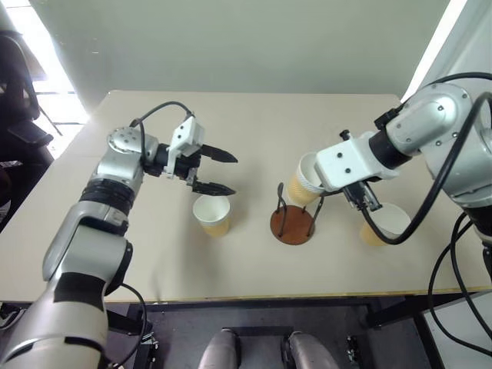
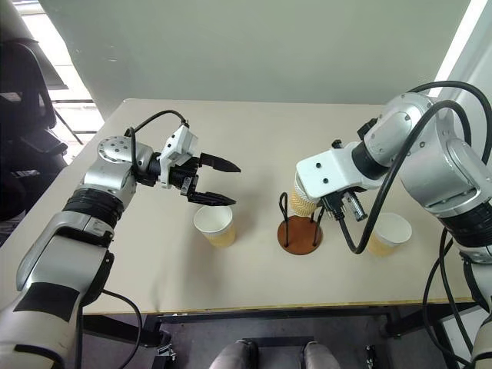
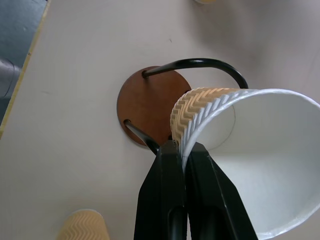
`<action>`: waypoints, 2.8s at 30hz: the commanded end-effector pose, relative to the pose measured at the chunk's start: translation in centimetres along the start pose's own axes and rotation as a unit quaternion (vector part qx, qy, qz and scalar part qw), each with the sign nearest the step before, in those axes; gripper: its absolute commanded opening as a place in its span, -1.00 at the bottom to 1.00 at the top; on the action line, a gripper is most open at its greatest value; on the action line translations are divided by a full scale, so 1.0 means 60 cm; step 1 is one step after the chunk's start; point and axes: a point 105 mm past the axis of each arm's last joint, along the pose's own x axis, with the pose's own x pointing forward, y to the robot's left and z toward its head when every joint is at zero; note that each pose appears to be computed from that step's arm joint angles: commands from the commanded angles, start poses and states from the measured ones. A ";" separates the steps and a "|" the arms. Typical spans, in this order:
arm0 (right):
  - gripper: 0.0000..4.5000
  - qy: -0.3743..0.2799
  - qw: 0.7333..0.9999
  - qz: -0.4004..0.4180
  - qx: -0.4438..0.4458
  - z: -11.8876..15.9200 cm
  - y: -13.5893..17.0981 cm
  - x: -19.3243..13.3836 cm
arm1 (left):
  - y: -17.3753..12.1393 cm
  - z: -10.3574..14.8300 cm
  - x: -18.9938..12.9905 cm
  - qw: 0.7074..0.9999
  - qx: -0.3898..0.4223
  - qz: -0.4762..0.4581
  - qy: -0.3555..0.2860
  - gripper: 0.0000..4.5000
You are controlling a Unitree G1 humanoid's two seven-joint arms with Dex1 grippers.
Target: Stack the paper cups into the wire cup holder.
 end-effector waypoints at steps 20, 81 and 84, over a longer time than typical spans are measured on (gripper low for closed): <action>0.12 -0.052 0.985 -0.095 0.132 -0.015 -0.026 -0.092 | 0.001 0.035 -0.018 0.999 0.013 -0.003 -0.029 1.00; 0.12 -0.157 0.975 -0.049 0.152 -0.024 0.001 -0.054 | -0.082 0.007 -0.097 0.920 0.161 -0.149 0.326 1.00; 0.12 -0.158 0.974 -0.047 0.154 -0.024 0.003 -0.053 | -0.080 0.000 -0.102 0.914 0.166 -0.151 0.339 1.00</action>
